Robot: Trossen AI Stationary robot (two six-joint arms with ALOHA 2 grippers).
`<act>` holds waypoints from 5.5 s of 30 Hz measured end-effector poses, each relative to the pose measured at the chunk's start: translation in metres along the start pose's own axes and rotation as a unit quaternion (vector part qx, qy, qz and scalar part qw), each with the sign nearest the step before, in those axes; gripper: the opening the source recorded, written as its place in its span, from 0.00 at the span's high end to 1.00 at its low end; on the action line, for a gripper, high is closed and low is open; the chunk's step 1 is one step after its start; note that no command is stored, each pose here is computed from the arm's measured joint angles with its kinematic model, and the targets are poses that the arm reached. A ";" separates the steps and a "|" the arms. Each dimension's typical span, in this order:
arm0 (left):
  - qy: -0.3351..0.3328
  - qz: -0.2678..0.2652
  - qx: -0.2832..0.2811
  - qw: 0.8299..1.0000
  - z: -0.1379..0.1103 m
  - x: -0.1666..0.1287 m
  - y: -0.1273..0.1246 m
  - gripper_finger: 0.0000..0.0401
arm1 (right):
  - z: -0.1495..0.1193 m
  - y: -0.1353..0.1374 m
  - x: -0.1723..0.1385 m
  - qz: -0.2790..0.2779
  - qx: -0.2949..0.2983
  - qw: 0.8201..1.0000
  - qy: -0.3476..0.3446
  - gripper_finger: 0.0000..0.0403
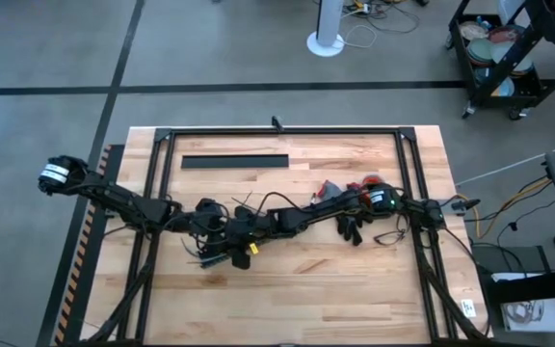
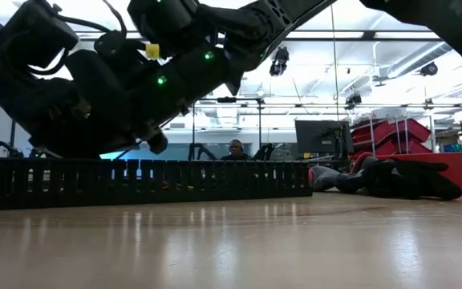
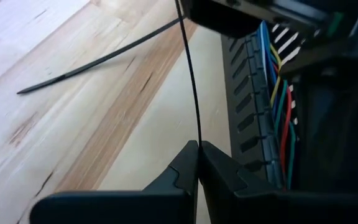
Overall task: Ziptie cables
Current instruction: Put the colored zip-tied cables into the black cable duct
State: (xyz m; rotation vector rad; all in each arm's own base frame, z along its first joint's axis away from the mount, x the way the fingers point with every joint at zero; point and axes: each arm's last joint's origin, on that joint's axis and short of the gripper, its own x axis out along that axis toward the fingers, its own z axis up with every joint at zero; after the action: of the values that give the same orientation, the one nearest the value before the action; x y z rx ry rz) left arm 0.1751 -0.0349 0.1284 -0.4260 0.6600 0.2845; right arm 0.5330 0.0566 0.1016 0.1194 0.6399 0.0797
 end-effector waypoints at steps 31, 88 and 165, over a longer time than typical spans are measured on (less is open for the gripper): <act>-0.026 0.007 -0.014 1.000 0.004 -0.001 -0.001 1.00 | 0.016 0.004 -0.005 0.000 -0.030 1.000 -0.001 1.00; -0.178 -0.141 0.066 0.972 -0.015 -0.017 0.007 1.00 | 0.062 0.000 -0.059 -0.093 -0.088 0.964 0.232 1.00; -0.103 -0.193 0.161 0.963 -0.028 -0.015 0.007 0.88 | 0.060 0.002 -0.043 -0.029 -0.014 0.980 0.197 1.00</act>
State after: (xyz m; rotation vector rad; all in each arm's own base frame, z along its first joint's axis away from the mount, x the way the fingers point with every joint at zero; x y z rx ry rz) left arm 0.1467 -0.0430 0.1162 -0.2013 0.3978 -0.1480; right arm 0.5342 0.0491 0.1747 0.0578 1.0366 0.0560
